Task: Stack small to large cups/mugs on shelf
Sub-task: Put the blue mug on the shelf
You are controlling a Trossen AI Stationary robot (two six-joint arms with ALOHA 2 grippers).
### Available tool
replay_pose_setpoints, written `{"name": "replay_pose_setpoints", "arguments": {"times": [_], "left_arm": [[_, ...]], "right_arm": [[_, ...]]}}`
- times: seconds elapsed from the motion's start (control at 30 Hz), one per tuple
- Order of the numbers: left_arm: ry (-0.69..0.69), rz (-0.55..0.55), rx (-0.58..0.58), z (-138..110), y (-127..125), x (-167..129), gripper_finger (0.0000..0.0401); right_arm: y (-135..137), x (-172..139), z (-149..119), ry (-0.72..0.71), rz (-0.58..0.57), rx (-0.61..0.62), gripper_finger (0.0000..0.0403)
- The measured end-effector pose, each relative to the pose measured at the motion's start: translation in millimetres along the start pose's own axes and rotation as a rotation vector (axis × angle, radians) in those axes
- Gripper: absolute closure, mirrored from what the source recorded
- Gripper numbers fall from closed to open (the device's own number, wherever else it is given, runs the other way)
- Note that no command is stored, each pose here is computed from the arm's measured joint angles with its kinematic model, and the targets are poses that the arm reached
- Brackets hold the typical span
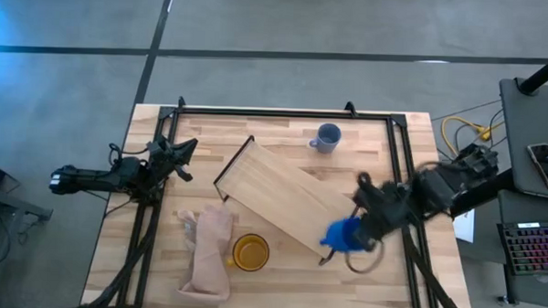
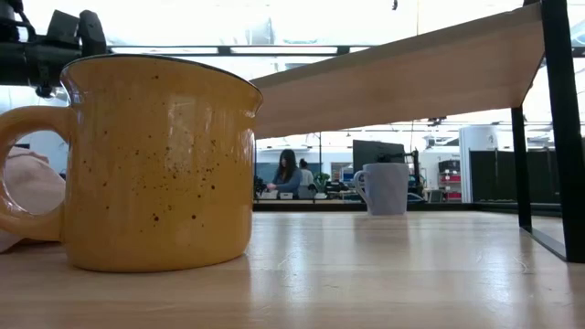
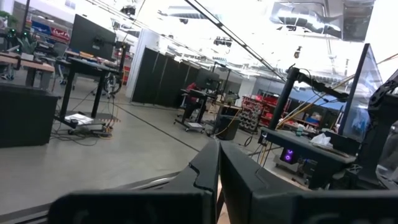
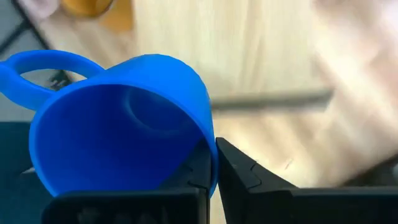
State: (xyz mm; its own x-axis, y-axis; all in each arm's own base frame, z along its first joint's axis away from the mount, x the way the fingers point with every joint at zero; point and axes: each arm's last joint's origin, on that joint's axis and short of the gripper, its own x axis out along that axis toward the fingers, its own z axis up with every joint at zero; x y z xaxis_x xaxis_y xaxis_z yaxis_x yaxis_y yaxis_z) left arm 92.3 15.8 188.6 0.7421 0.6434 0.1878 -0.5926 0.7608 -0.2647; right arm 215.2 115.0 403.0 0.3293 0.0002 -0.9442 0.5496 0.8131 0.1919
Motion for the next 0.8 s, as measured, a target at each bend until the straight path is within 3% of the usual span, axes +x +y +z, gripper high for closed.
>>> {"name": "replay_pose_setpoints", "arguments": {"times": [0.1,0.23,0.4,0.6,0.8], "left_arm": [[-0.002,0.000,-0.004,0.3,0.0,0.0,0.0401],[0.001,-0.001,-0.026,-0.1,-0.1,0.0,0.0401],[0.027,-0.039,-0.008,-3.0,-2.2,1.4,0.0401],[-0.009,-0.052,-0.037,12.9,-5.8,3.2,0.0401],[-0.110,-0.063,-0.120,28.6,-6.8,2.7,0.0401]], "right_arm": [[-13.8,10.3,31.8,-0.044,-0.075,-0.020,0.0394],[-41.3,24.6,78.3,-0.029,-0.145,0.067,0.0394],[-50.9,32.3,122.3,0.004,-0.109,0.024,0.0394],[-43.2,32.5,158.2,-0.031,-0.047,-0.035,0.0394],[-36.0,40.3,172.2,-0.024,-0.019,-0.079,0.0394]]}}
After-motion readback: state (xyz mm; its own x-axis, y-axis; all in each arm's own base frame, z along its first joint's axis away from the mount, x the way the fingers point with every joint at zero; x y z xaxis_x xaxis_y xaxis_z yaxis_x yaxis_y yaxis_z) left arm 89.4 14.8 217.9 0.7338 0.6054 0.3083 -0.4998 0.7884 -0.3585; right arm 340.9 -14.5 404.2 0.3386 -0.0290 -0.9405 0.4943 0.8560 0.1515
